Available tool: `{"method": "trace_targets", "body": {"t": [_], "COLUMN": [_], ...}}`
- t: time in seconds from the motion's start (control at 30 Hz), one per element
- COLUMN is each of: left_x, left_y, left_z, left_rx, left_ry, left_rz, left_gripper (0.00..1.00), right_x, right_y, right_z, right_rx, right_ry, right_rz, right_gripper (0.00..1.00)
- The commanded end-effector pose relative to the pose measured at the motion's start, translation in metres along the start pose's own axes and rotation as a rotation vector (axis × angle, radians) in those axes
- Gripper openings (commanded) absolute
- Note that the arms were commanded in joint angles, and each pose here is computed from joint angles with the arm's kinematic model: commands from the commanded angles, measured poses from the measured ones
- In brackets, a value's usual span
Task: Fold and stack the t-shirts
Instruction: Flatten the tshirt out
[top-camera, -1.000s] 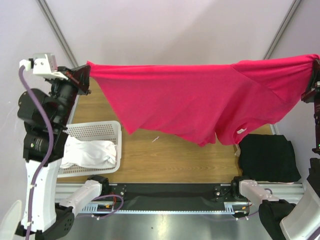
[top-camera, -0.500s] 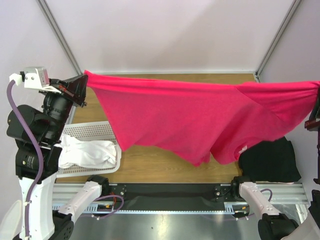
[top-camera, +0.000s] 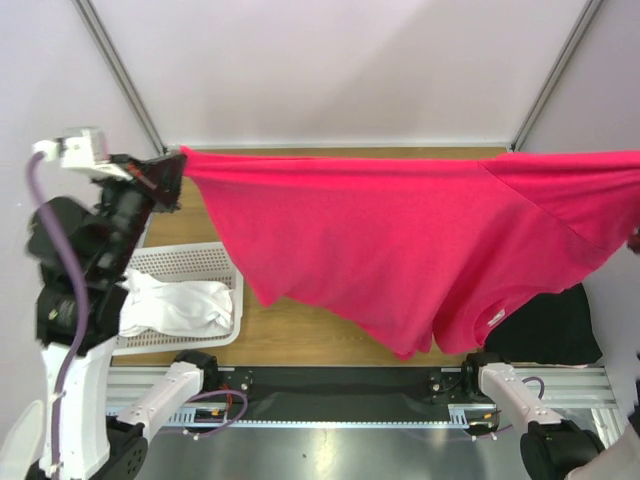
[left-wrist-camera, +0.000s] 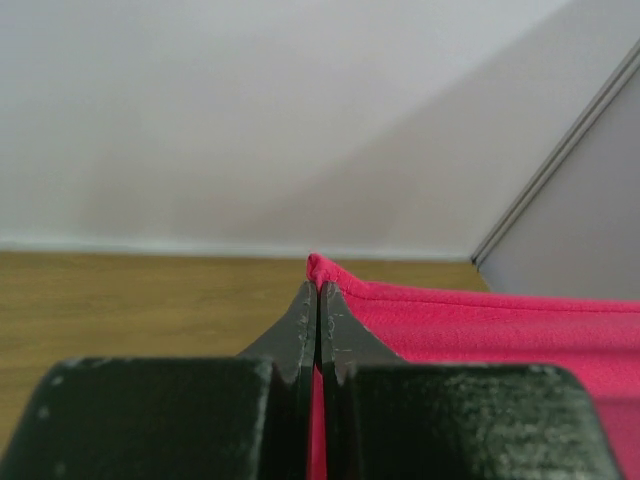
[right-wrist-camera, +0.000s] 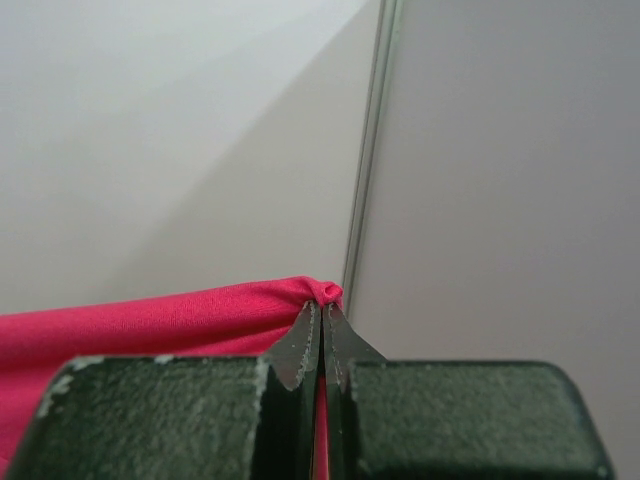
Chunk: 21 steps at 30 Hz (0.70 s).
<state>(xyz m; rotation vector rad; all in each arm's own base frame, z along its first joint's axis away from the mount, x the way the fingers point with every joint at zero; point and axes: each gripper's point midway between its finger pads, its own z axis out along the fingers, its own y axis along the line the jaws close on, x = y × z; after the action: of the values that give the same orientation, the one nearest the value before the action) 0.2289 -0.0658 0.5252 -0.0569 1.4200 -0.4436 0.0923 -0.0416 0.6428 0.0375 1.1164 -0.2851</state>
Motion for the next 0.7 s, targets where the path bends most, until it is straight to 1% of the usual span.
{"method": "trace_targets", "body": {"t": [0.0,0.03,0.1,0.13,0.17,0.2,0.23,0.27,0.3,0.33,0.37,0.4,0.47,0.5,0.53,0.57,0.6,0.67], "left_x": [0.063,0.075,0.107,0.116,0.131,0.136,0.152,0.158,0.163,0.176,0.182,0.186,0.21,0.213,0.221,0.238,0.241,0.256], "left_y": [0.047,0.051,0.061,0.064,0.069,0.071,0.077,0.08,0.083,0.088,0.091,0.095,0.104,0.105,0.108,0.114,0.114,0.12], "left_z": [0.04,0.046,0.06,0.063,0.067,0.072,0.077,0.08,0.084,0.09,0.094,0.097,0.107,0.115,0.12,0.127,0.136,0.148], "left_rx": [-0.198,-0.21,-0.233,-0.239,-0.253,-0.257,-0.273,-0.282,-0.295,-0.307,-0.316,-0.327,-0.347,-0.343,-0.346,-0.356,-0.348,-0.357], "left_ry": [0.144,0.171,0.241,0.262,0.291,0.292,0.327,0.339,0.344,0.376,0.391,0.399,0.449,0.438,0.445,0.477,0.461,0.475], "left_rz": [-0.005,-0.007,-0.015,-0.017,-0.019,-0.021,-0.018,-0.016,-0.012,-0.004,0.004,0.01,0.024,0.025,0.029,0.031,0.029,0.03], "left_gripper": [0.0,0.0,0.0,0.01,0.0,0.0,0.01,0.0,0.0,0.0,0.0,0.0,0.0,0.0,0.0,0.0,0.0,0.0], "right_x": [0.045,0.071,0.099,0.122,0.133,0.143,0.169,0.178,0.195,0.208,0.238,0.254,0.282,0.308,0.321,0.324,0.348,0.36], "right_y": [-0.02,-0.013,-0.012,-0.005,-0.004,0.0,0.007,0.011,0.022,0.03,0.042,0.047,0.057,0.063,0.061,0.064,0.068,0.076], "right_z": [0.044,0.055,0.062,0.069,0.071,0.073,0.079,0.082,0.086,0.087,0.091,0.092,0.099,0.096,0.098,0.109,0.11,0.122], "right_rx": [0.18,0.17,0.196,0.187,0.191,0.185,0.171,0.174,0.126,0.103,0.07,0.054,0.03,0.011,0.017,0.018,-0.007,-0.029], "right_ry": [0.15,0.219,0.296,0.355,0.385,0.407,0.466,0.475,0.504,0.528,0.594,0.628,0.66,0.704,0.714,0.672,0.706,0.701], "right_rz": [-0.099,-0.129,-0.162,-0.185,-0.193,-0.196,-0.212,-0.199,-0.199,-0.178,-0.181,-0.179,-0.141,-0.14,-0.132,-0.104,-0.092,-0.052], "right_gripper": [0.0,0.0,0.0,0.0,0.0,0.0,0.0,0.0,0.0,0.0,0.0,0.0,0.0,0.0,0.0,0.0,0.0,0.0]}}
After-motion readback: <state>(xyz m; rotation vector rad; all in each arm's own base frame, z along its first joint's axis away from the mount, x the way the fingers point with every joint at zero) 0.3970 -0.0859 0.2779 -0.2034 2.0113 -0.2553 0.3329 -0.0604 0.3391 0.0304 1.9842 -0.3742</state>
